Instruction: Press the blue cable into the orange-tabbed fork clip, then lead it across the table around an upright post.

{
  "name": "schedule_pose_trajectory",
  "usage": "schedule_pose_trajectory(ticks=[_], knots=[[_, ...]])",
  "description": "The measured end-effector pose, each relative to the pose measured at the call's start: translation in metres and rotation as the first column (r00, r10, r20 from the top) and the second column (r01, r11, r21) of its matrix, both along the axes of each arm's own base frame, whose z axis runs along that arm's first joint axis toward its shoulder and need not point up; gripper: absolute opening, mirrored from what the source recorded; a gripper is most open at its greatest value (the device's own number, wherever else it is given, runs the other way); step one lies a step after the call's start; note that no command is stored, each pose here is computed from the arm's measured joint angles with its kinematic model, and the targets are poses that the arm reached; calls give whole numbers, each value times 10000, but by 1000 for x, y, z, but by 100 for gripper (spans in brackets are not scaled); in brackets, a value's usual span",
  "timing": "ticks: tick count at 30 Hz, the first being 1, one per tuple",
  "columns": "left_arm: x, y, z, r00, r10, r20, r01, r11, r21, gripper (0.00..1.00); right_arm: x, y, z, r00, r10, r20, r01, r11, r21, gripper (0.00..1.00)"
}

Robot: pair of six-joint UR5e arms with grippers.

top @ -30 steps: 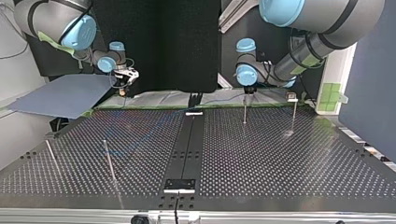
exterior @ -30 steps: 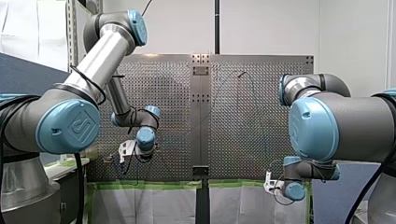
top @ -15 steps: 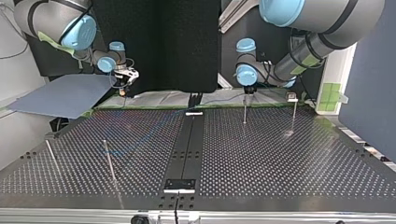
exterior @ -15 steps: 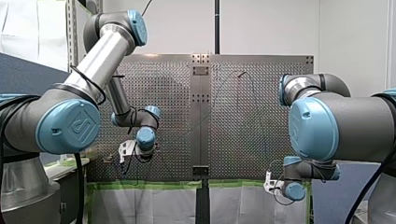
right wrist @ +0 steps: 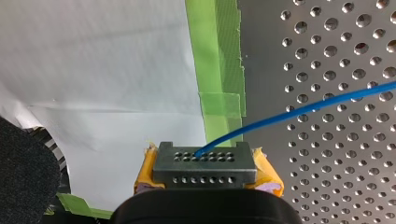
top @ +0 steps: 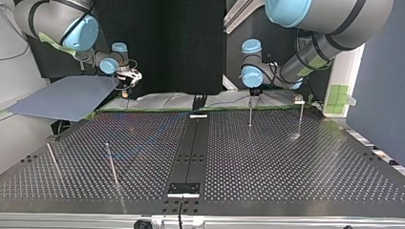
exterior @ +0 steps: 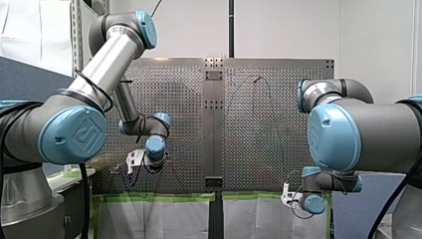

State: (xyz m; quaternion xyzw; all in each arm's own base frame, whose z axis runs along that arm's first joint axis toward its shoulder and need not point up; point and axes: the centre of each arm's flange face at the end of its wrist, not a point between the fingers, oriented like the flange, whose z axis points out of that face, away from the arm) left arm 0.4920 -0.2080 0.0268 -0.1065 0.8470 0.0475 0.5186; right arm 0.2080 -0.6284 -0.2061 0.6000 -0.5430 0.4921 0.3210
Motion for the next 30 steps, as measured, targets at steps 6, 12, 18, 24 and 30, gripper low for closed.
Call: schedule_pose_trajectory(ticks=[6, 12, 18, 24, 30], knots=[[0, 1, 0, 10000, 26, 13, -26, 10000, -26, 0, 0, 0, 0, 10000, 0, -1, 0, 10000, 0, 0], [2, 4, 0, 9999, 131, 67, -130, 9998, -130, 0, 0, 0, 0, 10000, 0, 0, 0, 10000, 1, 0], [-3, -4, 0, 9999, -132, -85, 133, 9999, 105, 0, 0, 0, 0, 10000, 0, -1, 0, 10000, 1, 0], [-4, -4, -1, 9999, -134, -95, 135, 9999, 108, 0, 0, 0, 0, 10000, 1, 0, -1, 10000, 1, 0], [-4, -4, 0, 9999, -134, -94, 135, 9999, 108, 0, 0, 0, 0, 10000, 1, 0, -1, 10000, 0, 0]])
